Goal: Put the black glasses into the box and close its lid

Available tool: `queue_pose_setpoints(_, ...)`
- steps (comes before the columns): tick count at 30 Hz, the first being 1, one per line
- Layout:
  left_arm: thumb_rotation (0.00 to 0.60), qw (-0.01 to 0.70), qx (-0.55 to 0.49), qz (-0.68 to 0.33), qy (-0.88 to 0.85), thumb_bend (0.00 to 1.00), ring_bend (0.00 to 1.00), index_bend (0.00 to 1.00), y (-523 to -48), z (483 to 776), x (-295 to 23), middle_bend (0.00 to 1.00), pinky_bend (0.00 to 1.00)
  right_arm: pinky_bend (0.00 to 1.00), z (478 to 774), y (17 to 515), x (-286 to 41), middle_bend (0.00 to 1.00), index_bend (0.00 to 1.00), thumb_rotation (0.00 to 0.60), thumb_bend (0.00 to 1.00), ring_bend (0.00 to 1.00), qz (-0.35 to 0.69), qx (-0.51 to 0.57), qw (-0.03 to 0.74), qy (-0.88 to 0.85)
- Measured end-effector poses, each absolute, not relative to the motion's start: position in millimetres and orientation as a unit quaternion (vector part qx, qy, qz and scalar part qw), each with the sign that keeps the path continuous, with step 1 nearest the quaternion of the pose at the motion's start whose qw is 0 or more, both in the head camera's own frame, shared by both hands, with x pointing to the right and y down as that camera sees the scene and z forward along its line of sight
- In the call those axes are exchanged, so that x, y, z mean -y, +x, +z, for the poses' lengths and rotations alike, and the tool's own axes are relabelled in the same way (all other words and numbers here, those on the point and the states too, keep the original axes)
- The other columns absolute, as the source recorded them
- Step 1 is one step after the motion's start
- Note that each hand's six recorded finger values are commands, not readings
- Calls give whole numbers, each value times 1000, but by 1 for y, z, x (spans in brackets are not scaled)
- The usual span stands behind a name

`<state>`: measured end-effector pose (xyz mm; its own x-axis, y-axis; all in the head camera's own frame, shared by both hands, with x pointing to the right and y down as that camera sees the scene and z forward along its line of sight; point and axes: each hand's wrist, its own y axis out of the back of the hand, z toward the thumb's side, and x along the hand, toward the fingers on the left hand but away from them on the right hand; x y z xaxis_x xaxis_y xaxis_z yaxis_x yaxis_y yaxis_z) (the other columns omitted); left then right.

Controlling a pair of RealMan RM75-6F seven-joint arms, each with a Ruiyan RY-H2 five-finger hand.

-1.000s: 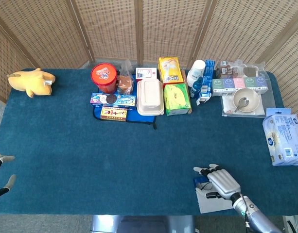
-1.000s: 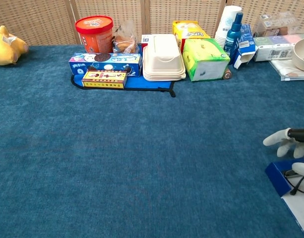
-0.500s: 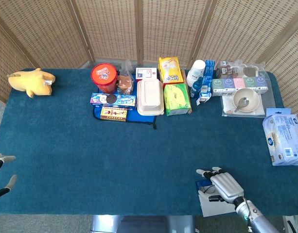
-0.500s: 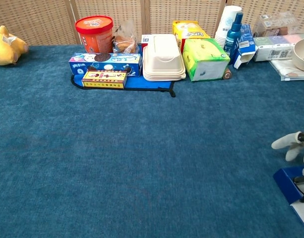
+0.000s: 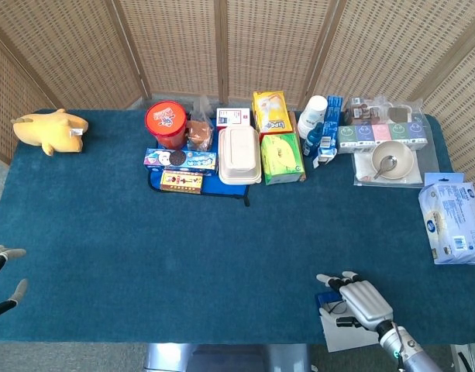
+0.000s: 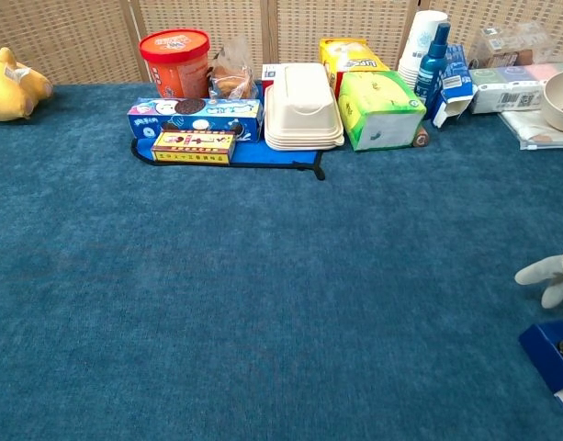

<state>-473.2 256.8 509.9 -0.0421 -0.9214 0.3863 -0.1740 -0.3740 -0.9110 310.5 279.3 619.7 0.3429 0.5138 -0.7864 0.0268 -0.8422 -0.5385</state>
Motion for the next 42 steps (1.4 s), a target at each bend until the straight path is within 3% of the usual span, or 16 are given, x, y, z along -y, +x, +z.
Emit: queue_pose_setpoints(42, 600, 332, -446, -559, -615, 305, 221, 300, -469, 514, -255, 343, 271, 173, 617, 343, -284, 267, 128, 153, 390, 324, 587, 191, 209, -759)
